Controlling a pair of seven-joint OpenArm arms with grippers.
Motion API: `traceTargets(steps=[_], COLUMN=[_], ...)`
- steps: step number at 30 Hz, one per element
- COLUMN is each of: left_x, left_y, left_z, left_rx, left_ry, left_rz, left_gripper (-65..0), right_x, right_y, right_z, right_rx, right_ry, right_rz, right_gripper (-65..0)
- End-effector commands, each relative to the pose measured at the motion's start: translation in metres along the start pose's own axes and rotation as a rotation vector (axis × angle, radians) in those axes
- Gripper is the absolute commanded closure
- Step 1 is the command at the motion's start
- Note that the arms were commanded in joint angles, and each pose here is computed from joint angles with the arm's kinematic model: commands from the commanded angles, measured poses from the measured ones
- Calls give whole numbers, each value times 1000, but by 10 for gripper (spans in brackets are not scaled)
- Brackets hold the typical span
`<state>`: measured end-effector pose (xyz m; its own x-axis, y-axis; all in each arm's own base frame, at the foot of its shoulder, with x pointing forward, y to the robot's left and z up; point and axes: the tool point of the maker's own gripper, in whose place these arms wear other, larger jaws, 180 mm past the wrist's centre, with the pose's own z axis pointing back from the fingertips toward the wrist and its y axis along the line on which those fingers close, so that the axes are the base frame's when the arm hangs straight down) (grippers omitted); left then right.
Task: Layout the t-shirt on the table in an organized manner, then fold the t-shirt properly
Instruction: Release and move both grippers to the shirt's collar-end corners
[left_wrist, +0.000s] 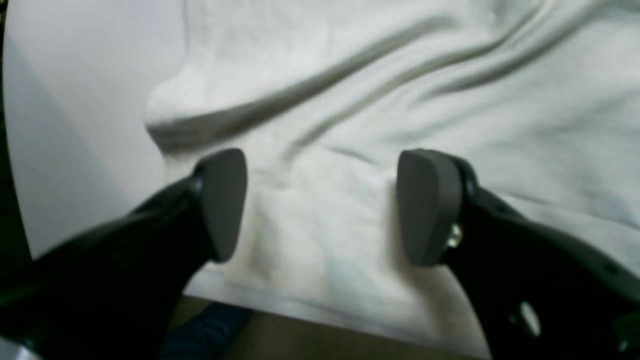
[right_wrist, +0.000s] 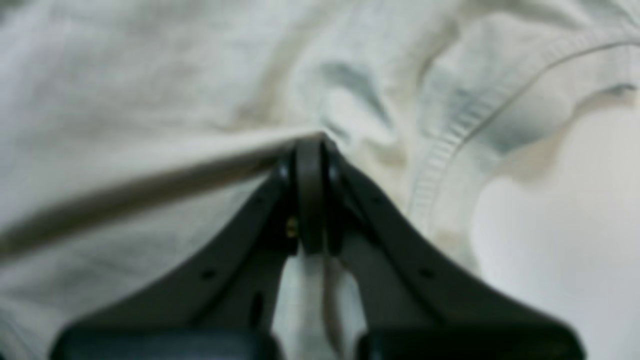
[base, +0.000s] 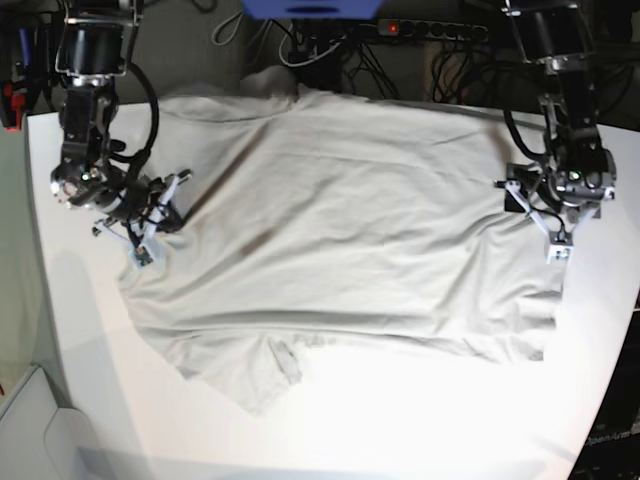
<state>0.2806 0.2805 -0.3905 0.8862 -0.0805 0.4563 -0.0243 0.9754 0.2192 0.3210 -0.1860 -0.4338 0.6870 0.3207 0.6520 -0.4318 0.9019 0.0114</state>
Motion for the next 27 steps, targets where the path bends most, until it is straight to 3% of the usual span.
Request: traceTargets(steps=[1, 6, 14, 24, 27], left_x=[12, 15, 31, -12, -39], left_y=[6, 6, -3, -12, -3], left_z=[5, 6, 9, 42, 48], left_rx=[15, 15, -6, 15, 40], left_ry=[-36, -44, -79, -25, 14], left_rz=[2, 3, 25, -29, -23], left_gripper=[-457, -457, -457, -459, -506], right_x=[-30, -17, 29, 54, 52], right_y=[-19, -53, -82, -66, -59], right_z=[-1, -9, -10, 44, 58], right_rx=[-49, -69, -100, -216, -241], right_ry=[160, 170, 104, 54, 73], right_rz=[23, -14, -20, 177, 215], right_gripper=[-3, -3, -6, -9, -41])
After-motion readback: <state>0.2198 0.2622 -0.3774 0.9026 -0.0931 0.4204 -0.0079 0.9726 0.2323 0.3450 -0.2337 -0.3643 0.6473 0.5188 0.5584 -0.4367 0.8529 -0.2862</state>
